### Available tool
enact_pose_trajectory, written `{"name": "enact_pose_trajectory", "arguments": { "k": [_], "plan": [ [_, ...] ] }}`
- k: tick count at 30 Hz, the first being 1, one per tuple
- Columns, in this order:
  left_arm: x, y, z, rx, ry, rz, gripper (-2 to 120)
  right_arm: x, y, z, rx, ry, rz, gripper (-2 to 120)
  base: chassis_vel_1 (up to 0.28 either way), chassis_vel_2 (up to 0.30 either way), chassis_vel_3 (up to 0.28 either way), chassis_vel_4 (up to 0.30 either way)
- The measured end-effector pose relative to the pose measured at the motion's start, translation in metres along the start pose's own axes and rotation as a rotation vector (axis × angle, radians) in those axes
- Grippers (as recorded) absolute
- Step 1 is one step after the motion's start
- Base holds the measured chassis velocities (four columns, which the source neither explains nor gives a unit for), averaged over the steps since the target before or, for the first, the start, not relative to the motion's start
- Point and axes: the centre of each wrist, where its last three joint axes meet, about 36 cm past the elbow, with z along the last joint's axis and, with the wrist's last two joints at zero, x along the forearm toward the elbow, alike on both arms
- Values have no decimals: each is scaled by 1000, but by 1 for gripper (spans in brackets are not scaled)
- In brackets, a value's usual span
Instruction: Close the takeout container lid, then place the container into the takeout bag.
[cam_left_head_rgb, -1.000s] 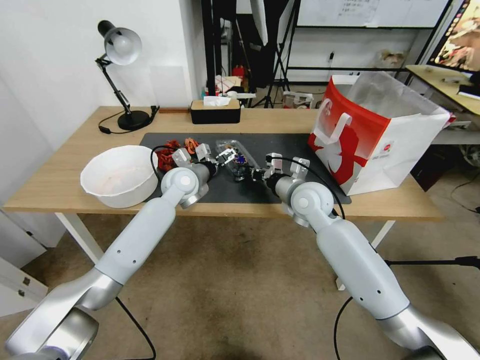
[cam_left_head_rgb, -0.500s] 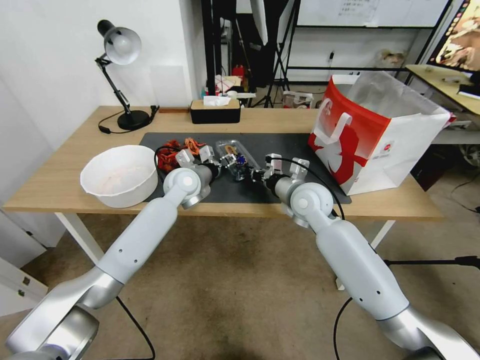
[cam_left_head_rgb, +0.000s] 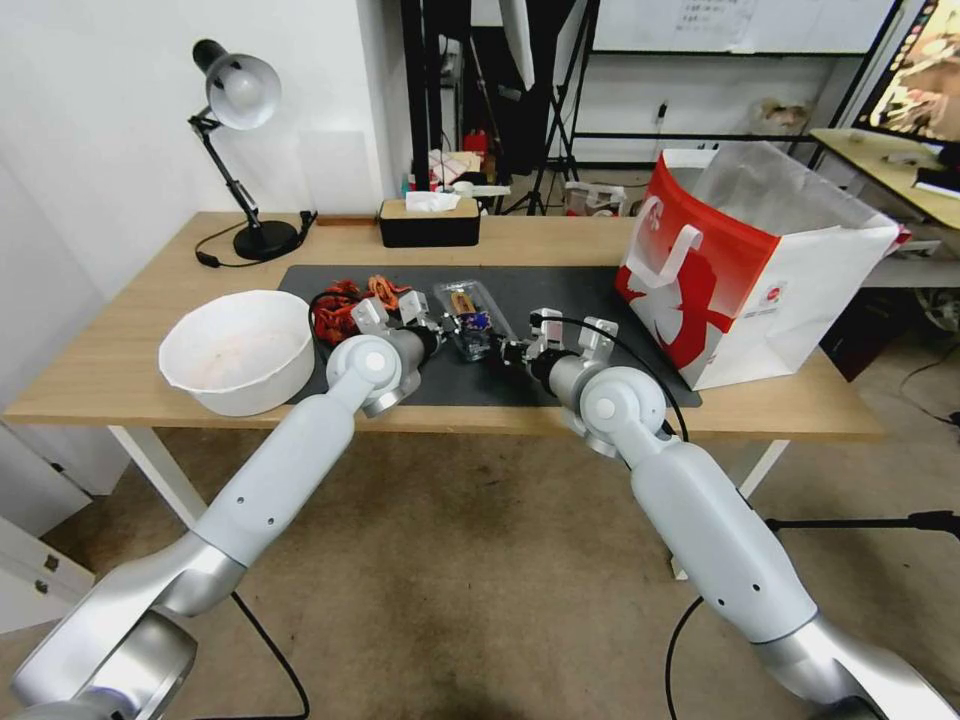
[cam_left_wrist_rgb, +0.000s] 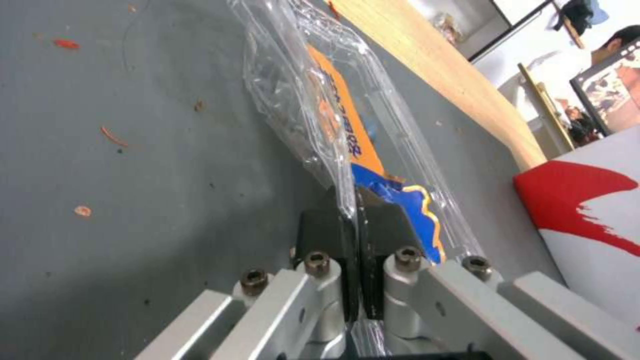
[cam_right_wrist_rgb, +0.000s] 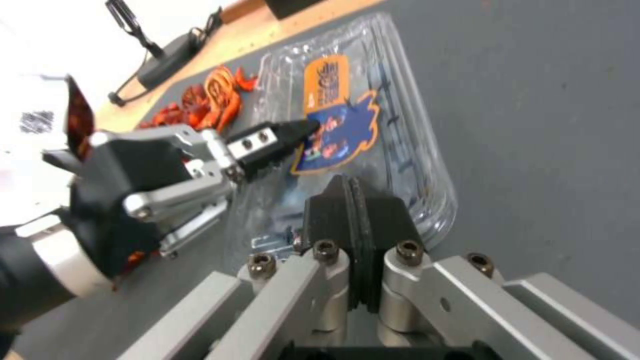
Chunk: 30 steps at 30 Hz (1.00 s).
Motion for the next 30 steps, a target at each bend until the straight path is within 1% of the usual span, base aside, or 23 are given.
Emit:
{"name": "enact_pose_trajectory", "arguments": {
  "k": [5,6,9,10,13,14,16,17,19,20,21,22,25,26,29,30],
  "plan": [
    [-1,-2,1,4,-2,5,0,22,-5,-6,17,-49,-1,0,0,0,0,0],
    [-1,-2,1,4,-2,5,0,22,-5,-6,17,-49,-1,0,0,0,0,0],
    [-1,-4,2,5,-2,9,0,42,-11,-5,45,-94,10,0,0,0,0,0],
    [-1,-4,2,5,-2,9,0,42,-11,-5,45,-94,10,0,0,0,0,0],
    [-2,-5,3,6,-2,18,0,71,-21,10,102,-162,32,0,0,0,0,0],
    [-2,-6,3,4,-3,24,0,86,-26,24,147,-213,48,0,0,0,0,0],
    [-3,-6,3,4,-3,26,0,89,-27,27,156,-223,52,0,0,0,0,0],
    [-3,-7,3,4,-5,30,0,100,-31,40,206,-275,73,0,0,0,0,0],
    [-3,-8,2,4,-7,32,0,104,-31,45,224,-294,81,0,0,0,0,0],
    [-3,-8,1,5,-10,34,0,116,-31,60,269,-341,100,0,0,0,0,0],
    [-3,-8,1,6,-14,34,0,121,-30,67,290,-364,109,0,0,0,0,0],
    [-3,-8,1,6,-14,34,0,121,-30,67,290,-364,109,0,0,0,0,0],
    [1,-5,0,14,-25,35,0,142,-25,100,342,-421,151,0,0,0,0,0],
    [1,-5,0,14,-25,35,0,142,-25,100,342,-421,151,0,0,0,0,0],
    [1,-6,2,16,-25,37,0,155,-24,124,355,-445,183,0,0,0,0,0],
    [1,-6,2,16,-25,37,0,155,-24,124,355,-445,183,0,0,0,0,0]
  ]
}}
